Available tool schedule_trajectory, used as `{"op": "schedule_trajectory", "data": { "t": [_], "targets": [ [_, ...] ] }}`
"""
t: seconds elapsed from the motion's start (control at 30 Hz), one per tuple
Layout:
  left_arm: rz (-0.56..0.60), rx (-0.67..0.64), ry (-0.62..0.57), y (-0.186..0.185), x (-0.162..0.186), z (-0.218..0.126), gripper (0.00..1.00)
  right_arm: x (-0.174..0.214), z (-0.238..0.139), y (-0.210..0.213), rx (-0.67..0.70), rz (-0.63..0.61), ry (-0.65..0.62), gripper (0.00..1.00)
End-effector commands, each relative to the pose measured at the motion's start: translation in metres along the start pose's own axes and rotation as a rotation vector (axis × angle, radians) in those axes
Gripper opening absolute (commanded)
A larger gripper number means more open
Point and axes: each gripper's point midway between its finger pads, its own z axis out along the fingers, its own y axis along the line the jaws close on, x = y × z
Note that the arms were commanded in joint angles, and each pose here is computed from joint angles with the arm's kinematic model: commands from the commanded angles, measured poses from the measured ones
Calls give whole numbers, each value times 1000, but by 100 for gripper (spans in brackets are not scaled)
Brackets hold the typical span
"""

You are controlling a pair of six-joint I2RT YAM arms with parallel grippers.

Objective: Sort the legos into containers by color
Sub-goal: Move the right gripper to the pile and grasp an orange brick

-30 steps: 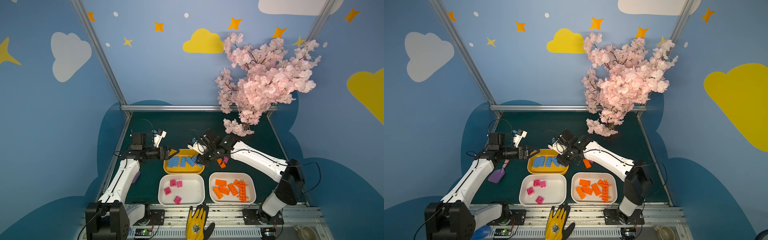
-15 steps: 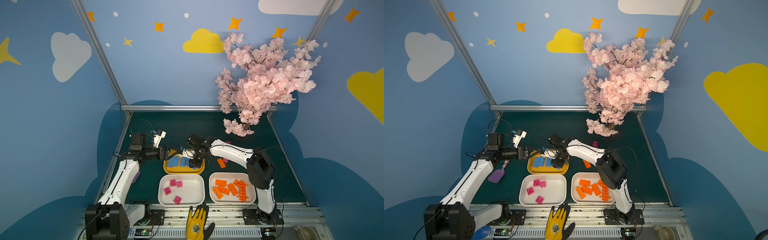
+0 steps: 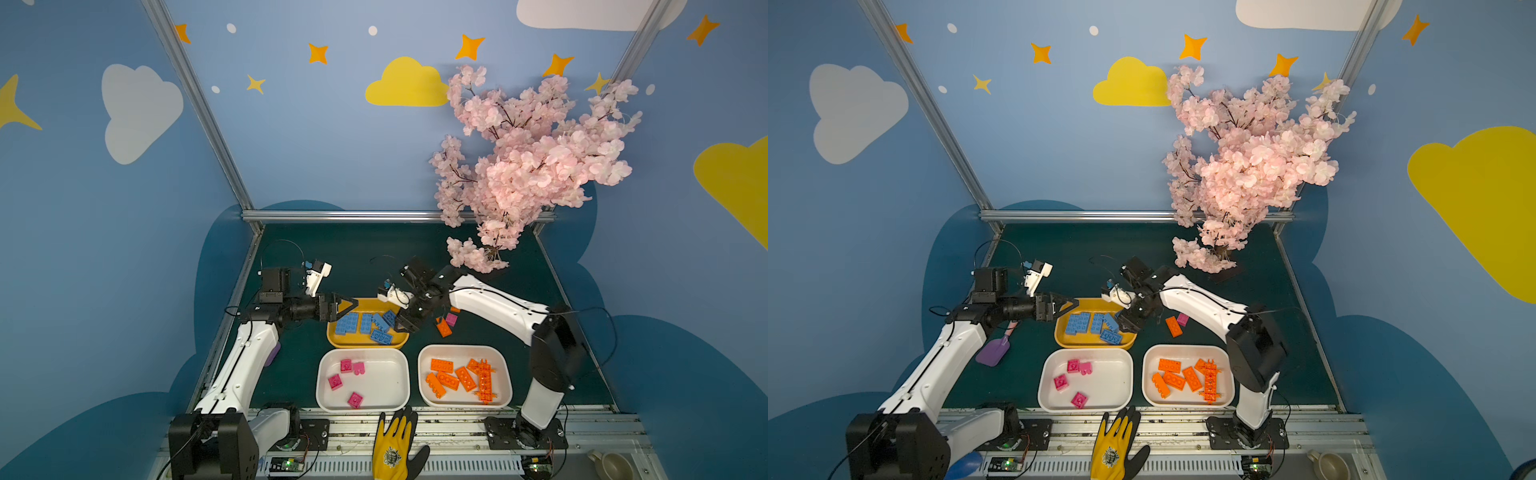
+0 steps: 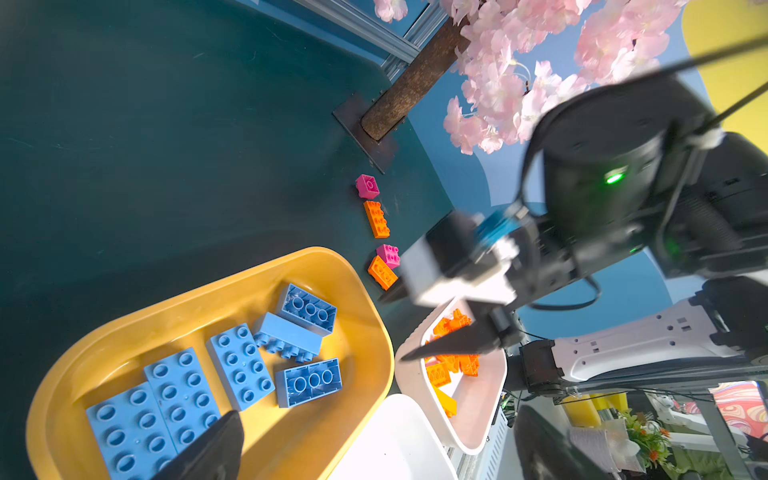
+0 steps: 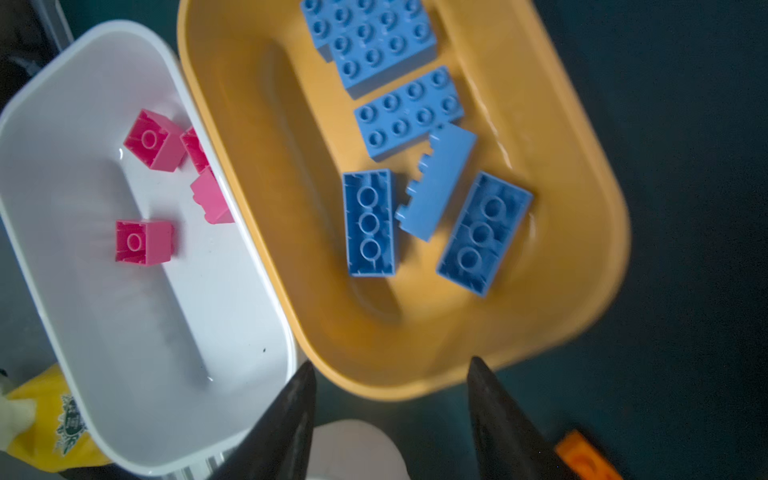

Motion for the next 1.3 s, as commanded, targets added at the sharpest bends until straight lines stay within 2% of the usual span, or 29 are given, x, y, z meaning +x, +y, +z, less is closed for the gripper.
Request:
{"op": "schedule_trajectory", "data": {
  "t": [0.0,0.1,0.17,0.43,0.77,1.13,1.27],
  "targets": [
    [-8,34,-1,-2,3,1,99,47,-13,-25,92,283,65,61],
    [-11,39,-1,-2,2,2,99,79,-17,-46,165,444,84,62],
    [-14,41,2,-2,3,2,100,92,-16,-56,200,509,100,62],
    [-14,37,4,-2,2,2,100,119,14,-78,265,649,159,61],
    [-19,31,7,2,5,3,99,128,38,-93,304,672,209,61],
    [-21,31,6,2,5,4,99,115,56,-110,353,657,204,54],
    [-26,29,3,3,6,4,99,114,60,-116,395,655,209,47]
  ]
}}
